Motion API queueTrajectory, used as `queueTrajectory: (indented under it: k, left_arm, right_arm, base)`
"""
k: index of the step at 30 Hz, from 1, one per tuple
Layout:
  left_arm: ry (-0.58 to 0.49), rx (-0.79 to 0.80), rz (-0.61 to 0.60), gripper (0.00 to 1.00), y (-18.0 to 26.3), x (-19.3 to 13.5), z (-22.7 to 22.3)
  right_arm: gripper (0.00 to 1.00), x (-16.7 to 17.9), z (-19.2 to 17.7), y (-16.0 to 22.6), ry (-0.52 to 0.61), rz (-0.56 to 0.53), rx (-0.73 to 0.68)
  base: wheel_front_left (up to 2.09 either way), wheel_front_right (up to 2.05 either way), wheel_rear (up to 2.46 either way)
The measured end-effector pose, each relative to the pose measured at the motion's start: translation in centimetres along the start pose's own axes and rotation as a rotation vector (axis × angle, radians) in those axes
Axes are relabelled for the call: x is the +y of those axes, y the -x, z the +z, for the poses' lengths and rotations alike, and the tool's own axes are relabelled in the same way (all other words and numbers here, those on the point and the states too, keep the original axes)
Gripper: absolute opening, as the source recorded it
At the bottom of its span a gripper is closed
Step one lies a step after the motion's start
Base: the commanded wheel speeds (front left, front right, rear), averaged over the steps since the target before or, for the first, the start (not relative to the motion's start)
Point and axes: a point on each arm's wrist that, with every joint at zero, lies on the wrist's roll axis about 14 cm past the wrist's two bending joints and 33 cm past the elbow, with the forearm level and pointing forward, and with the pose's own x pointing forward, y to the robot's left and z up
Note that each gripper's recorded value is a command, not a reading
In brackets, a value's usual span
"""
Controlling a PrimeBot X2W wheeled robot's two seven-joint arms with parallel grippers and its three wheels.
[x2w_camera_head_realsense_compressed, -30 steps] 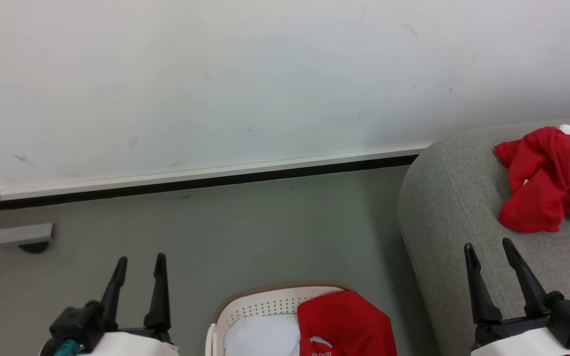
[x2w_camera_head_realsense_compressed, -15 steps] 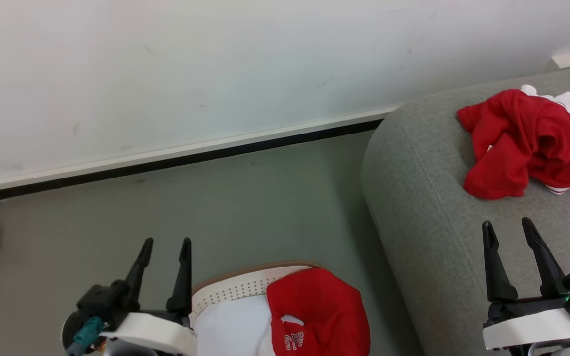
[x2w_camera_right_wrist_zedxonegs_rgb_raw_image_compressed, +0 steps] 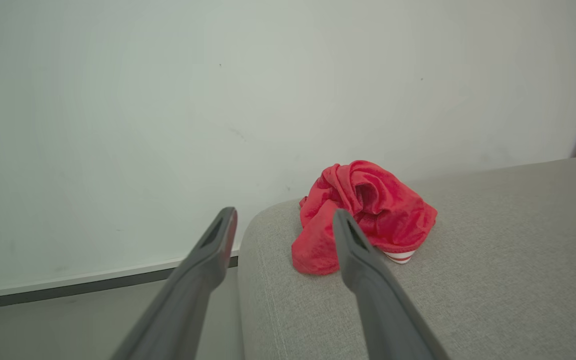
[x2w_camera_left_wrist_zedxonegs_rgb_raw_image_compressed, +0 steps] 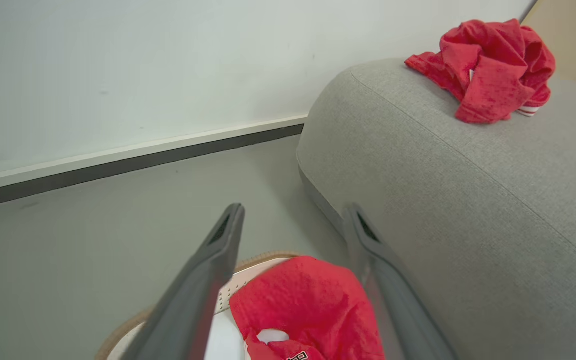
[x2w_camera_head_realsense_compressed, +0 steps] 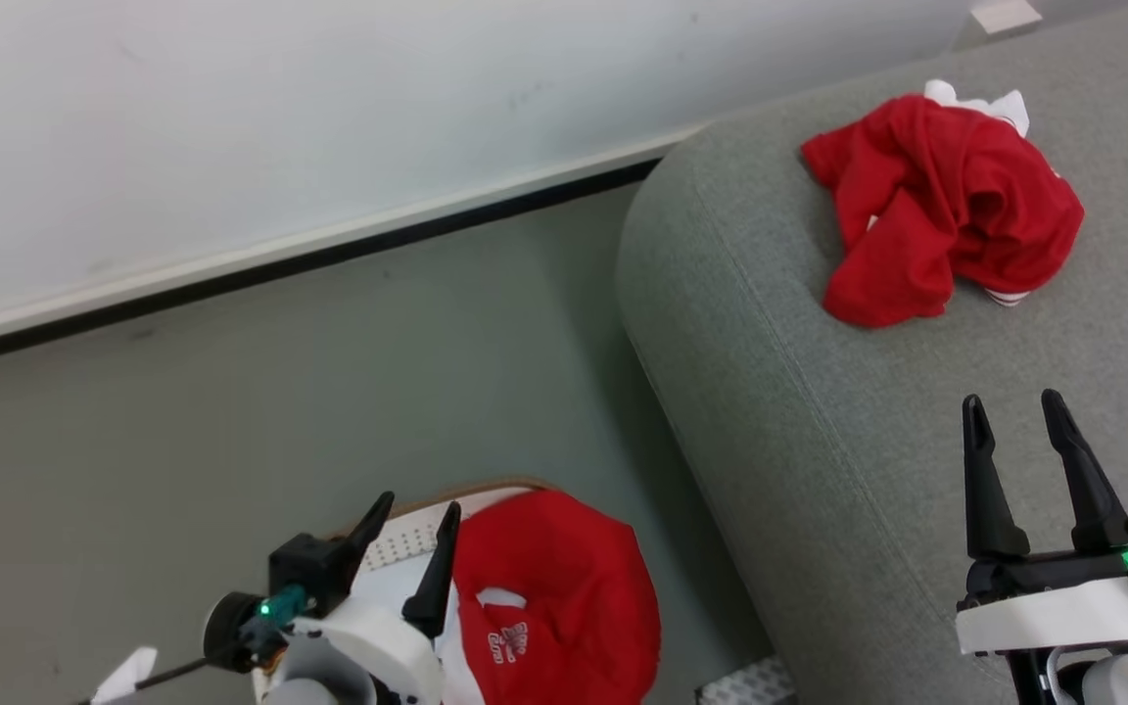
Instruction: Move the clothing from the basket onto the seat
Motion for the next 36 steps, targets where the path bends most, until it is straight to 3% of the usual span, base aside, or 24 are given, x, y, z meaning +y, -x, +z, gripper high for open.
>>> queueTrajectory:
  k: [18, 36]
  left_arm:
    - [-0.046, 0.573, -0.239, 1.00, -3.3, -1.7, -15.8]
    - [0.015, 0.981, -0.344, 1.00, -3.5, -1.1, -28.1]
  right_arm:
    - [1.00, -2.2, -0.9, -4.8, 0.029, -0.082, -0.005]
    - [1.00, -3.3, -6.3, -8.4, 0.072, -0.109, 0.096]
  base:
    - [0.00, 0.00, 0.00]
    - [0.00, 0.00, 0.00]
